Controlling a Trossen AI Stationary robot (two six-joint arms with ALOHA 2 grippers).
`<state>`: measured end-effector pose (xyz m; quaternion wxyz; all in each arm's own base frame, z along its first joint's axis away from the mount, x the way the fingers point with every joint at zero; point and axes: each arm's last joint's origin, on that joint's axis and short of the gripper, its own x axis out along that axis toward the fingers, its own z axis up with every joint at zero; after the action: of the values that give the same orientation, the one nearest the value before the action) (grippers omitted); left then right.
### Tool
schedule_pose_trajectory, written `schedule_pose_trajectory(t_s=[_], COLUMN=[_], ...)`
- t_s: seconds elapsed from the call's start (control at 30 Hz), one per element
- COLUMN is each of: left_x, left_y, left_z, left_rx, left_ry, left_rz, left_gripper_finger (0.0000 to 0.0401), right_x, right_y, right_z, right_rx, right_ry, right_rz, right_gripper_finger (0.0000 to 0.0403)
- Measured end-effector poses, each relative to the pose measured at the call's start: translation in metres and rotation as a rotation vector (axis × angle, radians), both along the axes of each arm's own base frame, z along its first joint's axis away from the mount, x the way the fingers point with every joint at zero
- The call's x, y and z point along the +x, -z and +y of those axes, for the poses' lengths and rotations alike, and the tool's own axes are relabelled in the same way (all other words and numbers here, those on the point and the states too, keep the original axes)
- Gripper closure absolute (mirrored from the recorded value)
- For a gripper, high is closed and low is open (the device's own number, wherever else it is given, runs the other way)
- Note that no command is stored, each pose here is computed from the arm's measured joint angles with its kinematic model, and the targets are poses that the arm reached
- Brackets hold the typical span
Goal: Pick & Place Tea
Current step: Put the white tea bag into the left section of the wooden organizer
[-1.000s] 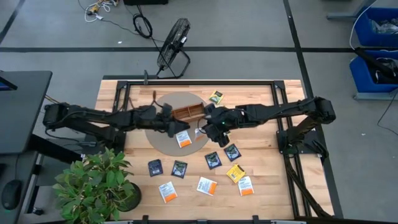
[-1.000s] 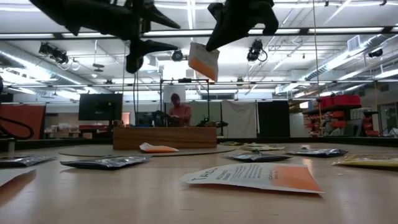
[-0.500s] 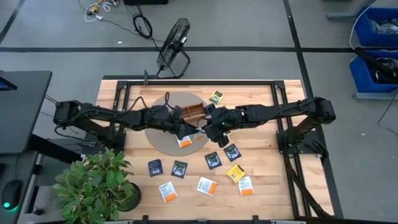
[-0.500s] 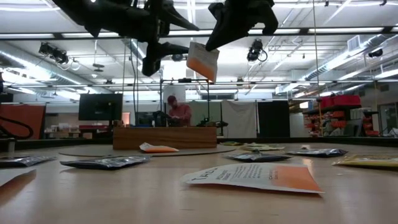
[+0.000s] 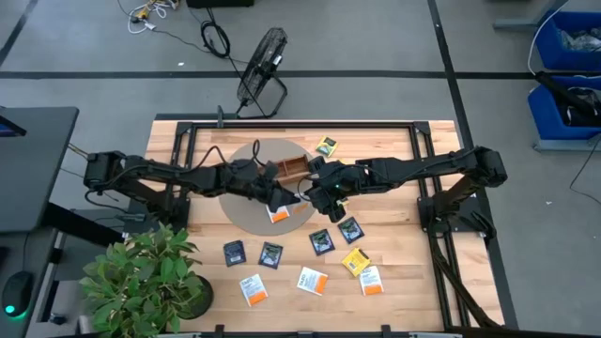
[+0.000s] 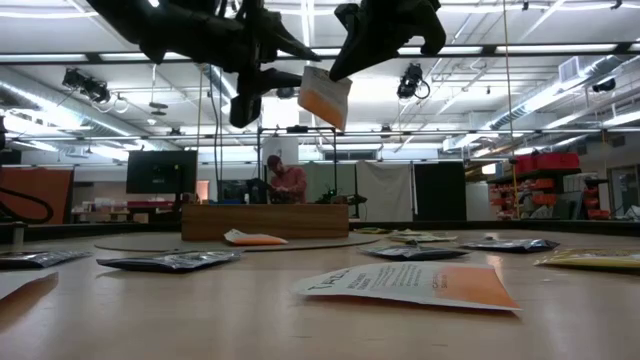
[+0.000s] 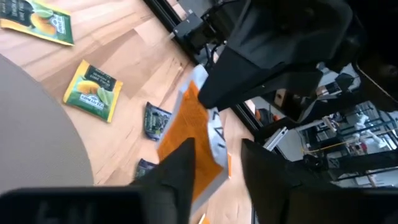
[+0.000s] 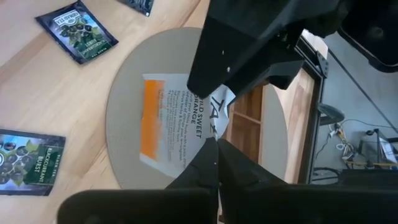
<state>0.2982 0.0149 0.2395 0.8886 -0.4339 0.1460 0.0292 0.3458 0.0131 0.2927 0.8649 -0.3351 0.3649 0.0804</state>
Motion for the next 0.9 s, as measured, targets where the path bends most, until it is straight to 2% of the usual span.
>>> schedule_pose_trajectory(t_s=[0.17,0.23,0.4,0.5,0.73,0.9], left_x=[0.000,0.000,-0.001,-0.001,-0.004,-0.021], left_y=[0.000,0.000,0.000,0.000,-0.003,-0.017], left_z=[0.006,0.007,0.006,0.006,0.006,0.007], left_rx=[0.005,0.006,0.021,0.037,0.103,0.268], left_ry=[-0.015,-0.010,0.032,0.038,0.049,-0.020], left_rz=[-0.003,-0.004,-0.006,-0.008,-0.002,0.017], left_gripper_finger=[0.0373,0.0391,0.0397,0.0397,0.0399,0.0400], right_x=[0.000,0.000,0.000,0.000,-0.010,-0.027], right_y=[0.000,0.000,0.000,0.000,-0.015,-0.037], right_z=[0.000,0.000,0.000,0.000,-0.001,-0.006], right_rx=[-0.001,-0.001,0.049,0.095,0.274,0.368], right_ry=[0.002,0.003,0.051,0.104,0.160,0.209], right_rz=[0.002,0.002,-0.007,-0.015,-0.063,-0.127], right_gripper_finger=[0.0403,0.0403,0.0402,0.0387,0.0312,0.0253])
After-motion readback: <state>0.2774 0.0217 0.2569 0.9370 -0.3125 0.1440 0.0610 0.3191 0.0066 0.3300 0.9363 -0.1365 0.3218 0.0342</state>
